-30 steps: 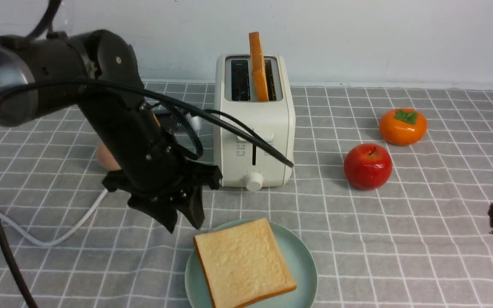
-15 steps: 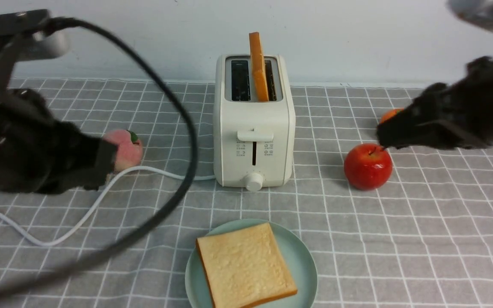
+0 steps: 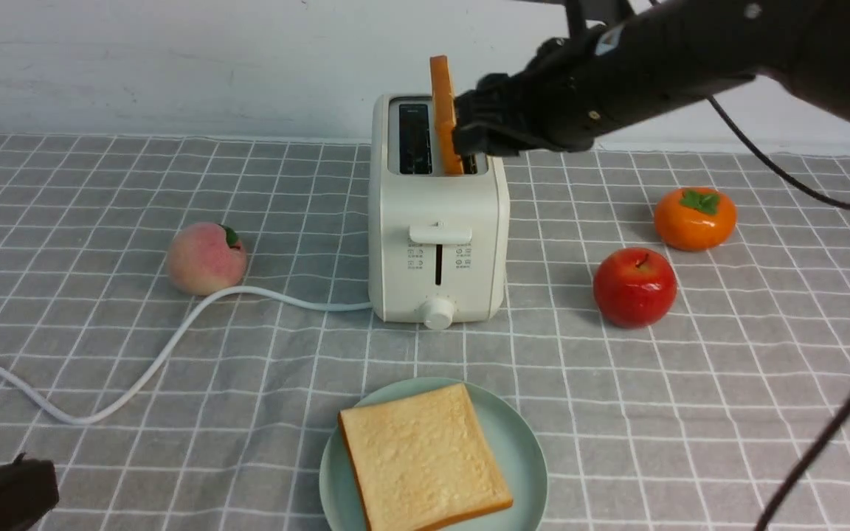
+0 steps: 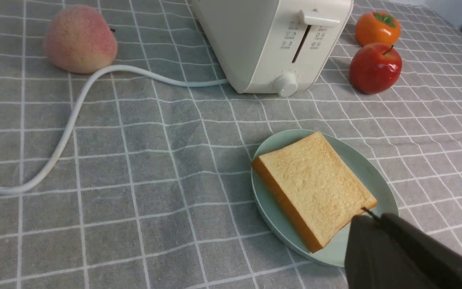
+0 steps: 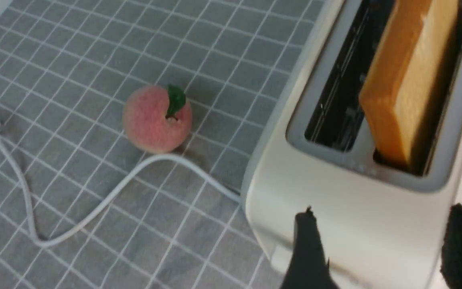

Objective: Take toasted bread from bread machine on grey coffee table place on plate.
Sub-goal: 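Grasp the toast slice in the toaster and pull it up out of the slot with the right gripper, then place the held slice of bread on top of the slice on the plate with the right gripper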

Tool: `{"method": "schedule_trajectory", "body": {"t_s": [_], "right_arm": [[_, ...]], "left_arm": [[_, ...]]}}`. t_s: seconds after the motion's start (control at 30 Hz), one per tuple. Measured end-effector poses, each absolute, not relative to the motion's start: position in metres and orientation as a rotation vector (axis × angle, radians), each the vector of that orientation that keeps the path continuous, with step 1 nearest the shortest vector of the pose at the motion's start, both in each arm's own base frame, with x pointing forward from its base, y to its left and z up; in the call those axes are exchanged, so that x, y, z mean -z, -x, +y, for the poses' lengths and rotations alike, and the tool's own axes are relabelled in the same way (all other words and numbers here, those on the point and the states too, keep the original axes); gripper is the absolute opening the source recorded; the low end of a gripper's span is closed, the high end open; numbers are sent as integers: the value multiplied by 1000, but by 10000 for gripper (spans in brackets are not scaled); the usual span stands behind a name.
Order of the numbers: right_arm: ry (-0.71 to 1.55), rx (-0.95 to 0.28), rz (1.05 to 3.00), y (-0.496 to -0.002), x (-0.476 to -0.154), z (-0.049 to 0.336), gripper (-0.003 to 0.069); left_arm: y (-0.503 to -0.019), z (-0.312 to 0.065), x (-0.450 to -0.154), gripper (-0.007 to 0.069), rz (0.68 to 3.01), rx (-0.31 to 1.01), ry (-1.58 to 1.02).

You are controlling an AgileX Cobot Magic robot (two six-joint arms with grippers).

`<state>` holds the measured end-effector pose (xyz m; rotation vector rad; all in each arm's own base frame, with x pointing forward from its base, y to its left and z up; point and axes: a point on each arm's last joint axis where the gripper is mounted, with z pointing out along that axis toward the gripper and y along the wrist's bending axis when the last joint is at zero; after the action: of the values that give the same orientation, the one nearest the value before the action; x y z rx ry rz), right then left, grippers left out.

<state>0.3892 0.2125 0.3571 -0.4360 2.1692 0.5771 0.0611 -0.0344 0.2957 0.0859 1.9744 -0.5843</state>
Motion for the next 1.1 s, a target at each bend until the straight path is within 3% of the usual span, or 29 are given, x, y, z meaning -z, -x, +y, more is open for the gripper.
{"method": "schedule_trajectory", "body": {"t_s": [0.2, 0.4, 0.47, 0.53, 0.57, 0.63, 0.7, 0.83, 0.87, 0.9, 1.0, 1.1], "right_arm": [[454, -518, 2095, -431, -342, 232, 531], [502, -401, 2079, -455, -313, 238, 536], [526, -358, 2090, -462, -299, 239, 483], [532, -345, 2096, -462, -297, 239, 359], [532, -346, 2097, -462, -296, 239, 344], [539, -329, 2075, -460, -307, 236, 121], [528, -329, 2053, -454, -323, 233, 90], [518, -338, 2001, -429, -374, 220, 106], [515, -348, 1985, -407, -408, 210, 106], [515, -352, 1988, -396, -421, 205, 106], [542, -351, 2048, -357, -456, 186, 106], [615, -339, 2163, -325, -468, 173, 106]], "left_arm": [[-59, -34, -293, -14, 1993, 586, -89], [-59, -34, -293, -14, 1998, 585, -91], [-59, -34, -292, -14, 2002, 584, -91], [-59, -34, -292, -14, 2007, 584, -92], [-59, -34, -292, -14, 2007, 584, -92], [-59, -34, -292, -14, 2008, 583, -93], [-59, -34, -292, -14, 2008, 583, -93], [-58, -34, -292, -14, 2009, 582, -94], [-58, -34, -291, -14, 2012, 582, -95], [-58, -34, -291, -14, 2014, 582, -95], [-58, -34, -291, -14, 2015, 580, -96], [-58, -34, -291, -14, 2012, 579, -96]]}}
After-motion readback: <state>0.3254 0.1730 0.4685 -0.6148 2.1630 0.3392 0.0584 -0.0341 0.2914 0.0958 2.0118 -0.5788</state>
